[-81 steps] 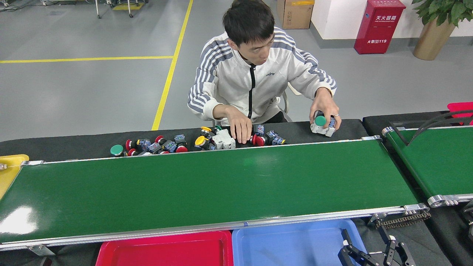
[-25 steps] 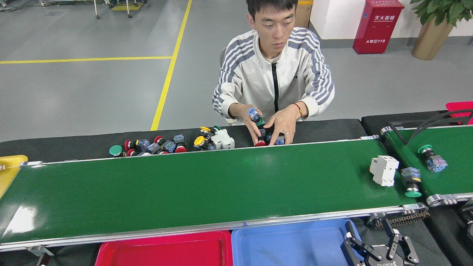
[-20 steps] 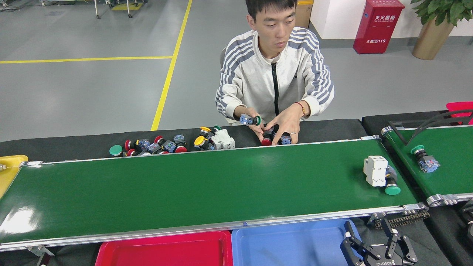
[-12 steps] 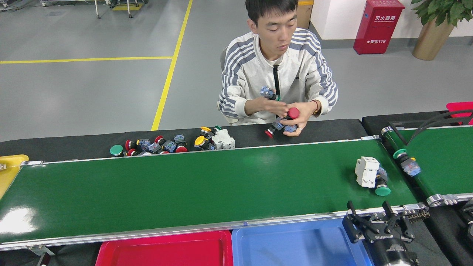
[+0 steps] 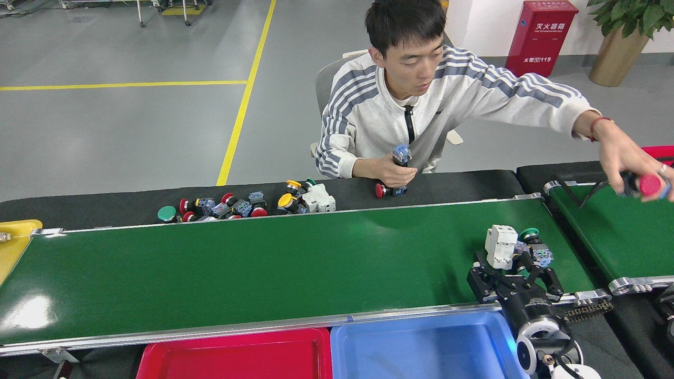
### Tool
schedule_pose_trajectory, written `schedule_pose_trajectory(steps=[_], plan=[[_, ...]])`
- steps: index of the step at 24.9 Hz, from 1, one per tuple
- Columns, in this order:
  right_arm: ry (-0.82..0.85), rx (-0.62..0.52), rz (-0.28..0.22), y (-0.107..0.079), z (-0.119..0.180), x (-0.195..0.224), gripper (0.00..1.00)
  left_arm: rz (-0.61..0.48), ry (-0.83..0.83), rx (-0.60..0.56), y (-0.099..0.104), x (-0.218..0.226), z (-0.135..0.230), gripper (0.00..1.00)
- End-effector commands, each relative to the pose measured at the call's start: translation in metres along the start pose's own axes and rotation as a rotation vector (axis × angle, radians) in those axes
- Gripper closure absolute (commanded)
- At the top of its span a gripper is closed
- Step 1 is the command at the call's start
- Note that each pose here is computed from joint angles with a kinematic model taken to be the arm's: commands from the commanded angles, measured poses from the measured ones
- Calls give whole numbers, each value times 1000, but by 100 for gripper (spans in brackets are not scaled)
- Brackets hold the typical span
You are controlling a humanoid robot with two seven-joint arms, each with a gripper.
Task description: Pick switch part from conveyor to tray
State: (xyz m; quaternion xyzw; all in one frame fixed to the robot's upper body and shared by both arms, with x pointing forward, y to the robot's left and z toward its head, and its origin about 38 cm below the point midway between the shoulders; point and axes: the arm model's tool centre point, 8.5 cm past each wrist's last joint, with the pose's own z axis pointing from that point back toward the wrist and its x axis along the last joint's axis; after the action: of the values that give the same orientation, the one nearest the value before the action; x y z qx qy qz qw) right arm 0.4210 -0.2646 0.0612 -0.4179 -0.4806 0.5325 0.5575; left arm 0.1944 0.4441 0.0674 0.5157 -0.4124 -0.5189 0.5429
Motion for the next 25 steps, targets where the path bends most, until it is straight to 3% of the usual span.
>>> schedule_pose_trajectory(steps=[1, 7, 9, 11, 15, 21, 25], plan=[[4, -13, 4, -12, -8, -1, 1, -15, -2, 23, 7, -2, -3, 0], [-27, 9, -26, -6, -21, 22, 4, -13, -6, 26, 7, -1, -5, 0], [-54, 12, -10, -5, -21, 30, 39, -11, -6, 26, 7, -1, -5, 0], [-76, 18, 5, -2, -21, 37, 63, -11, -6, 28, 8, 0, -5, 0], [-86, 8, 8, -4, -20, 39, 89, -10, -5, 26, 7, 0, -5, 0], [-154, -73, 15, -13, -10, 48, 94, -11, -4, 26, 7, -1, -5, 0], [-387, -191, 33, -16, 39, 71, 94, -11, -4, 28, 8, 0, -4, 0]])
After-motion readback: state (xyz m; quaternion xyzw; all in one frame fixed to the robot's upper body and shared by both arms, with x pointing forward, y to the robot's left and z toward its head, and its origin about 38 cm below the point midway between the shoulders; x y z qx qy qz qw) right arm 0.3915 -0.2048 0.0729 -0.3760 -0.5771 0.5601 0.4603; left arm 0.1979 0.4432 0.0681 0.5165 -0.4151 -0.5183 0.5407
